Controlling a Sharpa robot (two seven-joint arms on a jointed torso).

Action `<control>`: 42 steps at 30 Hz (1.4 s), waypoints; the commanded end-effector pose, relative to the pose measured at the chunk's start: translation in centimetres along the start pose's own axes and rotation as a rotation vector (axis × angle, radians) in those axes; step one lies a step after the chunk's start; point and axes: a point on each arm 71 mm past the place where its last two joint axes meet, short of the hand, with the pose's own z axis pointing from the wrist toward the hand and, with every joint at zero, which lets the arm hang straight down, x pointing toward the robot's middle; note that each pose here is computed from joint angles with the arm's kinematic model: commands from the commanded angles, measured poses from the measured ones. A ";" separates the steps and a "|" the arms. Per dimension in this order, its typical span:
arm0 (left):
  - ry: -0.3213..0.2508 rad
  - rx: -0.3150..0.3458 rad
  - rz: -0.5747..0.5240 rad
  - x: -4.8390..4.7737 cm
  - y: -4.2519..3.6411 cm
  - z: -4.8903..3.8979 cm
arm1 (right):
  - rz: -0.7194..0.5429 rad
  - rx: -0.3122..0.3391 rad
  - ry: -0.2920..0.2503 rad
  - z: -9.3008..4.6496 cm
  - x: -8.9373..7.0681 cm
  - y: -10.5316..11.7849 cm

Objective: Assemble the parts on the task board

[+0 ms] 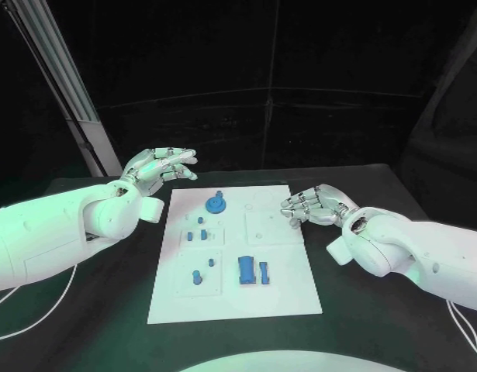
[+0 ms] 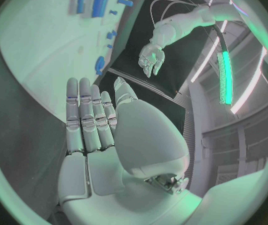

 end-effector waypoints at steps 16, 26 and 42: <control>-0.220 0.100 -0.043 -1.75 1.57 1.66 | 0.477 -0.224 -0.108 7.1 -2.0 -1.0; -0.187 0.043 -0.025 -0.44 2.33 1.30 | 0.410 -0.181 -0.155 6.8 -1.7 -0.5; -0.309 0.056 0.129 5.63 1.83 -2.51 | 0.423 -0.187 -0.352 2.6 0.5 4.9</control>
